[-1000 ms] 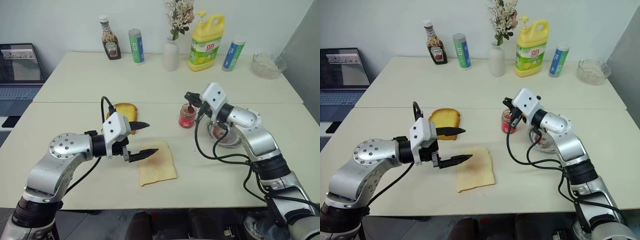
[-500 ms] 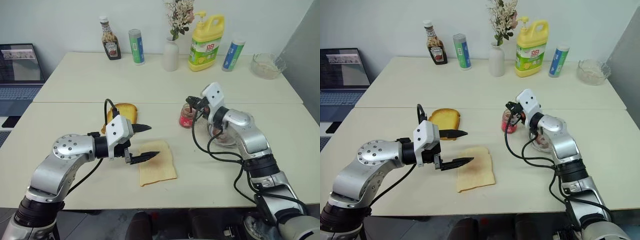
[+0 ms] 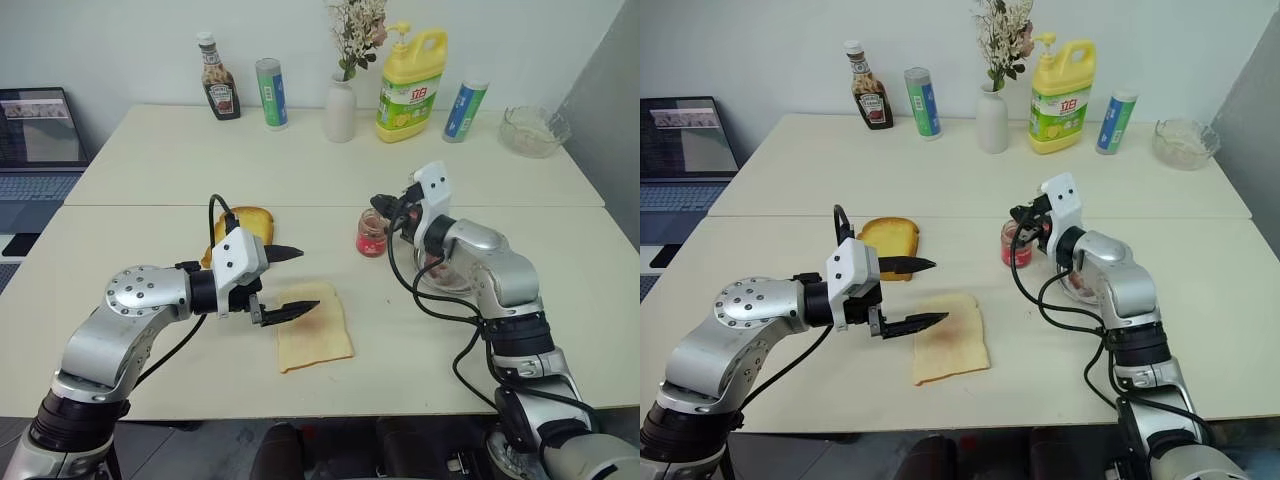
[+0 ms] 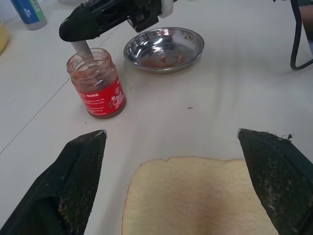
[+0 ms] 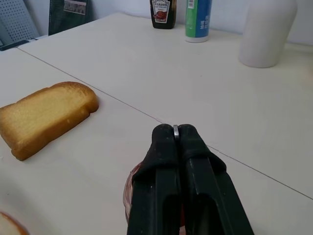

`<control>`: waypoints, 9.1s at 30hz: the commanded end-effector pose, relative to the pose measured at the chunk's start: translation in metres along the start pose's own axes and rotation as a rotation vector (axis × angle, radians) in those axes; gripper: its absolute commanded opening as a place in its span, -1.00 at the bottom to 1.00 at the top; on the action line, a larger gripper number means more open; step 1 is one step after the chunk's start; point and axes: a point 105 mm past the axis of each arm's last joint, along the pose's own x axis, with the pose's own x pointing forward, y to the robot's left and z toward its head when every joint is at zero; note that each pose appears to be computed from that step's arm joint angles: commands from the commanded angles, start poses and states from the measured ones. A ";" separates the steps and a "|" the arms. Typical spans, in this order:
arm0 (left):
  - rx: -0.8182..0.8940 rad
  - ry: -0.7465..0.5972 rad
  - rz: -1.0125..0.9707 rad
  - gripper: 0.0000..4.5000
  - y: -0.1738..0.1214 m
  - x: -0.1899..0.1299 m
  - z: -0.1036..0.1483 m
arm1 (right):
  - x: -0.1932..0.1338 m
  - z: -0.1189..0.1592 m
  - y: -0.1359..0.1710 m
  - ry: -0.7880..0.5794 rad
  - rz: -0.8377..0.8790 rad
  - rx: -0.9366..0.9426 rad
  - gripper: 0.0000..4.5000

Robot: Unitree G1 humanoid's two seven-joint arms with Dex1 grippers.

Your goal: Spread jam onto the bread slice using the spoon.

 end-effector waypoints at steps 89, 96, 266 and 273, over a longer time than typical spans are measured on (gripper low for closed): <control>-0.075 0.188 0.059 1.00 -0.034 -0.078 -0.044 | -0.033 0.059 0.096 -0.168 0.383 0.513 -0.99; -0.116 0.216 0.081 1.00 -0.054 -0.083 -0.055 | -0.023 0.012 0.137 -0.093 0.514 0.163 -0.99; 0.013 0.112 0.054 1.00 -0.032 -0.061 -0.059 | -0.070 -0.066 0.096 0.255 0.401 0.822 -0.99; 0.011 0.119 0.071 1.00 -0.031 -0.064 -0.060 | -0.051 -0.059 0.080 0.168 0.330 0.855 -0.99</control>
